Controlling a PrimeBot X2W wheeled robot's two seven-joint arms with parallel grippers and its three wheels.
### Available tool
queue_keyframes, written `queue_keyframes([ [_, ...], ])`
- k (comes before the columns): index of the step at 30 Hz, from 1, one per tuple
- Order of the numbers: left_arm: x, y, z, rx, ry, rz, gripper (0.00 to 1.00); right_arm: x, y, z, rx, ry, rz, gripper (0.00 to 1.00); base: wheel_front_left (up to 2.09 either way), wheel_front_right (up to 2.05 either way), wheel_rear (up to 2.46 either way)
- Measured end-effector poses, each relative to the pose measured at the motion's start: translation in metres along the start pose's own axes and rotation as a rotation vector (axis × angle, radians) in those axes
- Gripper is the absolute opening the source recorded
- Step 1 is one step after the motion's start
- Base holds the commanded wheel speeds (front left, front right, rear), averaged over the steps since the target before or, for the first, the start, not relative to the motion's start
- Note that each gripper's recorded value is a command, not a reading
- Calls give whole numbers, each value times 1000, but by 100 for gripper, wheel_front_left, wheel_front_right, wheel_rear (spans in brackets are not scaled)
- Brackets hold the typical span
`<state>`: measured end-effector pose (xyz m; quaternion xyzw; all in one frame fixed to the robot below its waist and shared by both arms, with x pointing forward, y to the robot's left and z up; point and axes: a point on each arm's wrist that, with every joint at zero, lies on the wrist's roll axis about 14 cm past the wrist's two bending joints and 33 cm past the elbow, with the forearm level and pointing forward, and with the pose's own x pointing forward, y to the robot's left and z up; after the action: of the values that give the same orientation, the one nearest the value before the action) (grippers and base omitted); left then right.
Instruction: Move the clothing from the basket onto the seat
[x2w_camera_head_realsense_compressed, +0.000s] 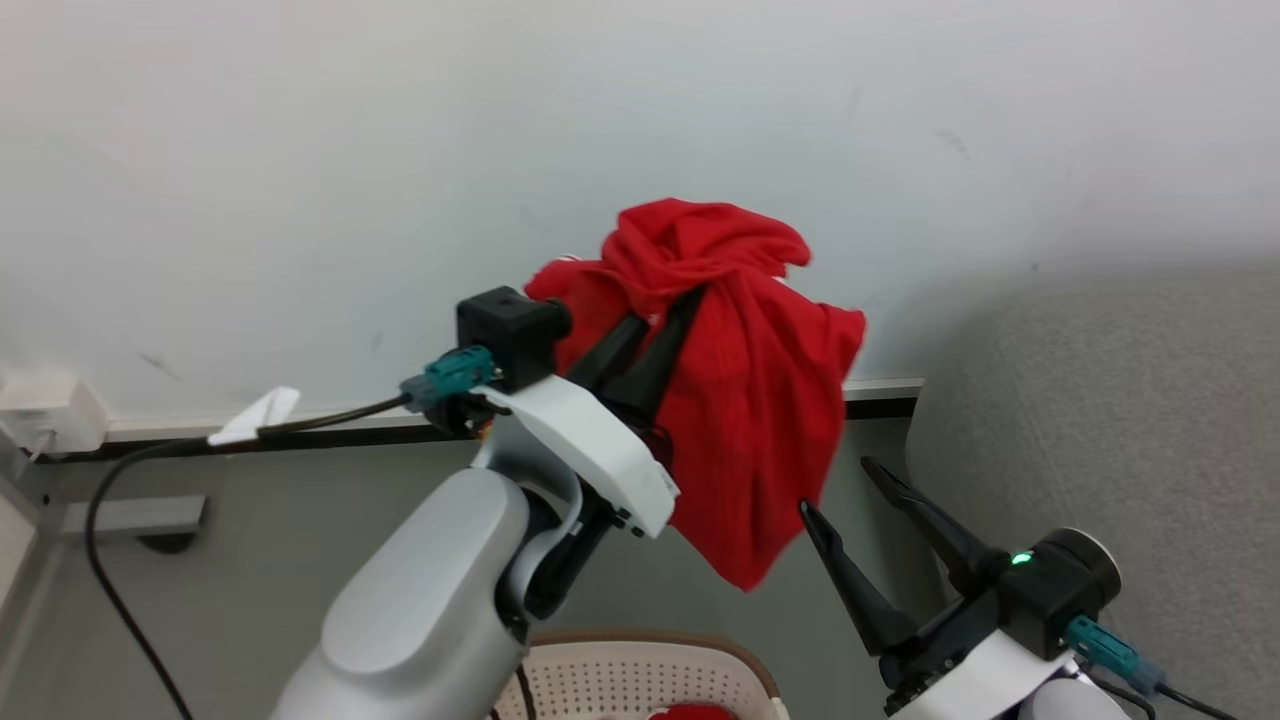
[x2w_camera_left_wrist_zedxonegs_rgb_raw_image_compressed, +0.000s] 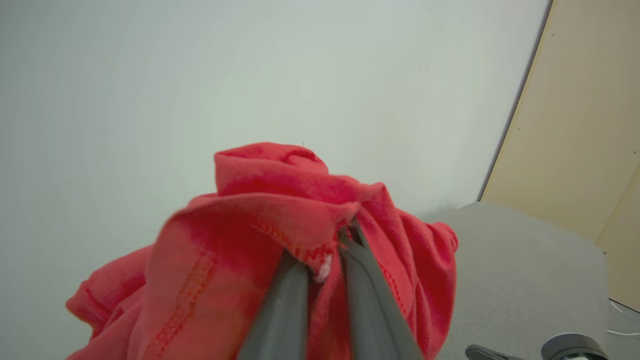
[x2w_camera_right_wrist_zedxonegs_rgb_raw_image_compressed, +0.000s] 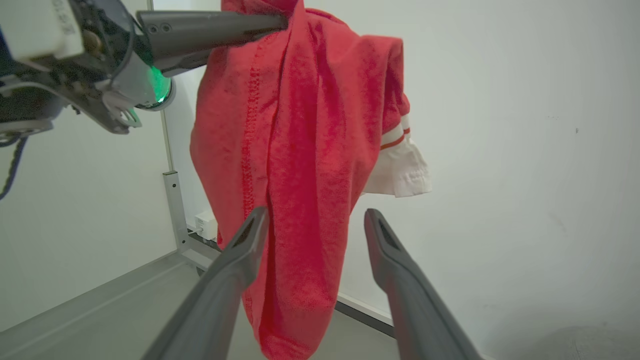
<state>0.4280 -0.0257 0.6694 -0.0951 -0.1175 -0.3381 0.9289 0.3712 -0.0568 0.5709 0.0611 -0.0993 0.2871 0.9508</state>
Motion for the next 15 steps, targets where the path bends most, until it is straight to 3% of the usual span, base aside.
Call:
queue_keyframes([
  [8, -10, -11, -6, 1, 27, -27, 0, 27, 8, -21, 13, 78, 69, 100, 0, 0, 0],
  [15, -21, -18, -7, 4, 41, -41, 0, 46, 40, -38, 39, 138, 182, 100, 0, 0, 0],
])
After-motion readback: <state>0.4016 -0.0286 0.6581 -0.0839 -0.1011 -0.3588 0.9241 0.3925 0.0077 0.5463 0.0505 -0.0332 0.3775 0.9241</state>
